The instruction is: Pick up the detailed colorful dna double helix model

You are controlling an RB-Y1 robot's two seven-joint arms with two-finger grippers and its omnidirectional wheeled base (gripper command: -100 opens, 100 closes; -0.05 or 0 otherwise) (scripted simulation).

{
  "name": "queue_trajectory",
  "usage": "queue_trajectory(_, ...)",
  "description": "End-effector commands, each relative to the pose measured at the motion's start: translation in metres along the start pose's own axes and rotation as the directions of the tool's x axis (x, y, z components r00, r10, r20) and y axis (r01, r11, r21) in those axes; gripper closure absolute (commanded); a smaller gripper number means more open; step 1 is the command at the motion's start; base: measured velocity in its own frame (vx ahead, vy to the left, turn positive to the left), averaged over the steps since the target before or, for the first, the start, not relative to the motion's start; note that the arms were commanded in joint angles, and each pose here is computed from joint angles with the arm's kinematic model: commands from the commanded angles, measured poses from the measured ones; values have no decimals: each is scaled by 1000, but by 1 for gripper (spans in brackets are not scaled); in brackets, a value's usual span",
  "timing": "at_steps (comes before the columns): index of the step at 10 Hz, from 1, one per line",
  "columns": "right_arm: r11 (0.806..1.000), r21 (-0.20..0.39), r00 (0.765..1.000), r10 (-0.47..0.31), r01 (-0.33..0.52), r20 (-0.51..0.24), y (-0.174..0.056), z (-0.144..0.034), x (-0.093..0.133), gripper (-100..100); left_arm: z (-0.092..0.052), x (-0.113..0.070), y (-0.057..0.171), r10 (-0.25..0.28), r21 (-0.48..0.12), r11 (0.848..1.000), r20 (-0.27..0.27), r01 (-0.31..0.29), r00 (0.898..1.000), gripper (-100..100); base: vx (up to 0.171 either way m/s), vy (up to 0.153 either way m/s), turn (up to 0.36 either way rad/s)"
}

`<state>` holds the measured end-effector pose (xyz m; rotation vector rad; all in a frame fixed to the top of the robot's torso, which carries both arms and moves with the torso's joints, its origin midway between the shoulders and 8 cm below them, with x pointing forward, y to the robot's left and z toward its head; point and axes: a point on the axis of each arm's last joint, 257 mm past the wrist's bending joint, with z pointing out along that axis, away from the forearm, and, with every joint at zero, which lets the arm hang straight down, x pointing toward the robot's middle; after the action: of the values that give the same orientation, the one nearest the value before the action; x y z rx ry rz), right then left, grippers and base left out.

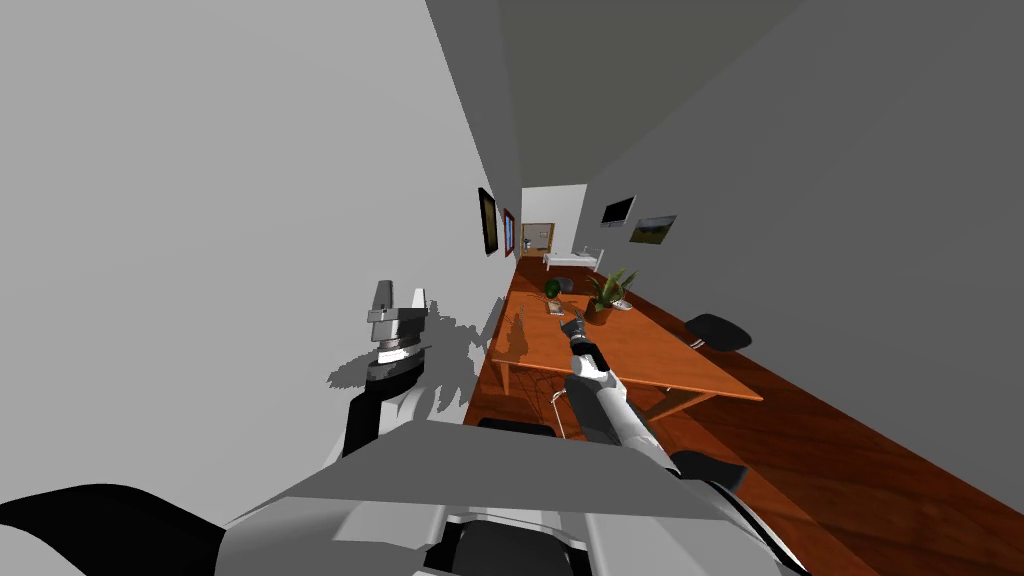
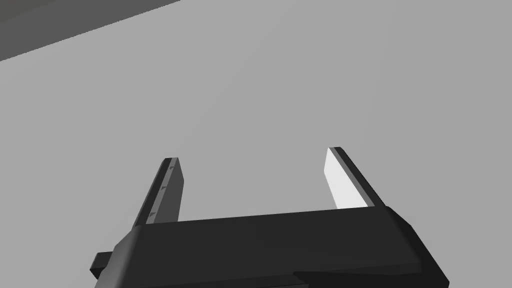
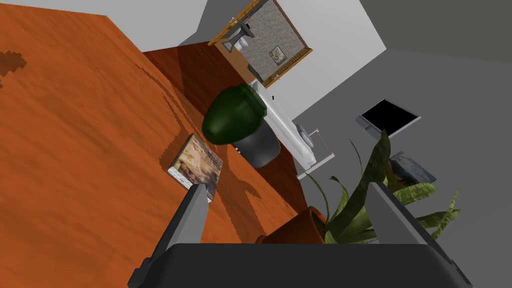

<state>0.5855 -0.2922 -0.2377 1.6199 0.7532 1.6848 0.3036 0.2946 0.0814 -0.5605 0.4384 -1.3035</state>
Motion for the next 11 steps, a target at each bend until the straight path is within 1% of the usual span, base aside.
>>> queue_trajectory(1, 999, 22, 999, 26, -26, 25, -9, 1, -10, -100, 0, 0, 0, 0, 0, 1000, 0, 0, 1000, 0, -3, 1, 52)
queue_trajectory(2, 996, 32, 996, 79, -80, 37, -13, 9, -10, -100, 0, 0, 0, 0, 0, 1000, 0, 0, 1000, 0, -1, 6, 80)
queue_trajectory(3, 996, 45, 996, 76, -78, 55, -20, 7, -18, -100, 0, 0, 0, 0, 0, 1000, 0, 0, 1000, 0, 1, 5, 38)
queue_trajectory(4, 990, 54, 989, 128, -132, 69, -25, 14, -17, -100, 0, 0, 0, 0, 0, 1000, 0, 0, 1000, 0, 3, 10, 66)
queue_trajectory(5, 989, 64, 988, 125, -131, 86, -31, 12, -25, -100, 0, 0, 0, 0, 0, 1000, 0, 0, 1000, 0, 3, 7, 56)
queue_trajectory(6, 980, 72, 979, 176, -184, 102, -37, 19, -24, -100, 0, 0, 0, 0, 0, 1000, 0, 0, 1000, 0, 6, 10, 95)
queue_trajectory(7, 980, 81, 978, 173, -183, 118, -42, 16, -31, -100, 0, 0, 0, 0, 0, 1000, 0, 0, 1000, 0, 9, 8, 50)
queue_trajectory(8, 968, 83, 966, 225, -236, 125, -45, 24, -26, -100, 0, 0, 0, 0, 0, 1000, 0, 0, 1000, 0, 10, 14, 71)
queue_trajectory(9, 968, 95, 964, 219, -234, 150, -53, 19, -36, -100, 0, 0, 0, 0, 0, 1000, 0, 0, 1000, 0, 10, 12, 49)
queue_trajectory(10, 953, 101, 949, 267, -286, 169, -60, 24, -35, -100, 0, 0, 0, 0, 0, 1000, 0, 0, 1000, 0, 12, 14, 83)
queue_trajectory(11, 953, 106, 947, 264, -285, 181, -64, 22, -40, -100, 0, 0, 0, 0, 0, 1000, 0, 0, 1000, 0, 13, 10, 36)
